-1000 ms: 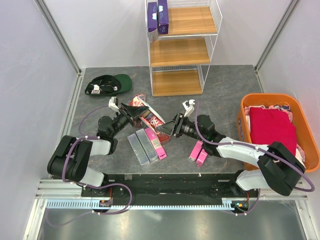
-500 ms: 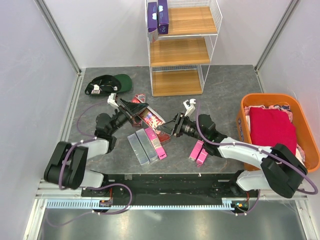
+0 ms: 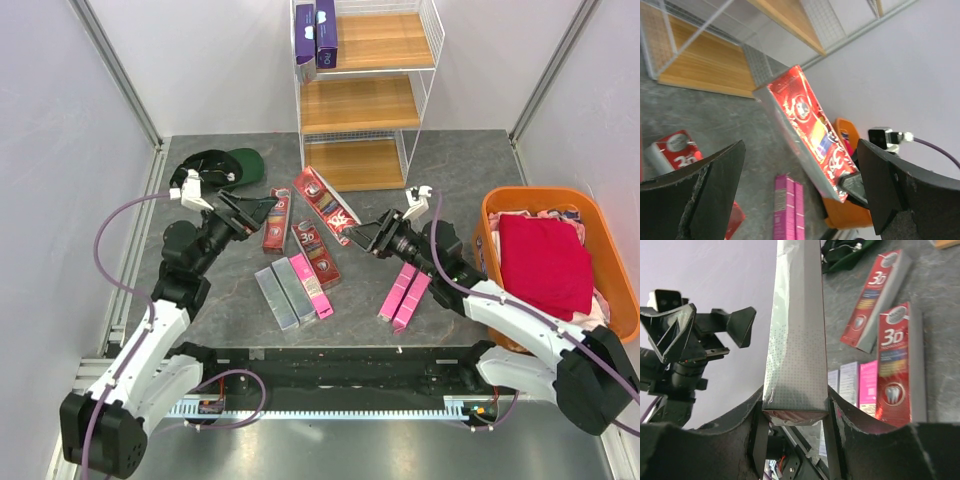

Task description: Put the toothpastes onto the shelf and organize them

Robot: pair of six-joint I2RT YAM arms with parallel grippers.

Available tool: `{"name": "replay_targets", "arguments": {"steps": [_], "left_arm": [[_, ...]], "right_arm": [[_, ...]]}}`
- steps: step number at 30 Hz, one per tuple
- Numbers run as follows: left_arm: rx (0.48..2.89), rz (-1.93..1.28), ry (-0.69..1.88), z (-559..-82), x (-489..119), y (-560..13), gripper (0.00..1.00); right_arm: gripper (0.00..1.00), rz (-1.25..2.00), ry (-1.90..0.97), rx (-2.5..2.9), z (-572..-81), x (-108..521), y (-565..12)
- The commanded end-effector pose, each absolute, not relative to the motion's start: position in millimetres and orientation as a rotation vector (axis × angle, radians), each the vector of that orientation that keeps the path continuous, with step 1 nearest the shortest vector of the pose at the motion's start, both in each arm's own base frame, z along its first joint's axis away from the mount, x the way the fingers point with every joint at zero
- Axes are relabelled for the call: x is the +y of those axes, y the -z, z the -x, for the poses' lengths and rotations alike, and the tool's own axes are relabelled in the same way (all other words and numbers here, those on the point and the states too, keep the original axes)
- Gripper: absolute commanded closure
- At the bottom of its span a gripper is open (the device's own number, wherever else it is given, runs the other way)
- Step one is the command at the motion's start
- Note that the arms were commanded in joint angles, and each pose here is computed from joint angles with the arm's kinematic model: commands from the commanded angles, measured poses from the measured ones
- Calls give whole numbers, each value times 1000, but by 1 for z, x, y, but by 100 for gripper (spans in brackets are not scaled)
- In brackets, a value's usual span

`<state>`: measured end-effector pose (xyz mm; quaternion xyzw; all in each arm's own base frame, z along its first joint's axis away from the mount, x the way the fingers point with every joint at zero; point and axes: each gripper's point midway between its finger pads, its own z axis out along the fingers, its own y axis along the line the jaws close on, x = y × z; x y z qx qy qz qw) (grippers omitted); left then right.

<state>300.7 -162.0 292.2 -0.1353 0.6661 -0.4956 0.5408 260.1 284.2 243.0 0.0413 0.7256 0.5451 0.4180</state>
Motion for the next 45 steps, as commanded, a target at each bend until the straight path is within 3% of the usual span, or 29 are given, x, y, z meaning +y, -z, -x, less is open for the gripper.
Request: {"name": "replay_targets", "arguments": {"steps": [1,12,24,33,45], "left_arm": [[1693,381,884,-309,-130,-265,0],[1714,458,718,-310,-108,-263,0],[1770,453,731,-318,-121,-248,0],[1781,454,732,-319,-123,-244,0],[1780,433,753,-322,-131,-245,0]], "right_arm": [[69,-98,-1371,1707,-261,269,-284],[69,-17,-1293,1660,-265,264,-334],[70,17,-1234,1351,-288,259,-482],[70,-187,-1046,1226,-352,243,-552],[69,-394,-750,1155,-449,228,-580]]}}
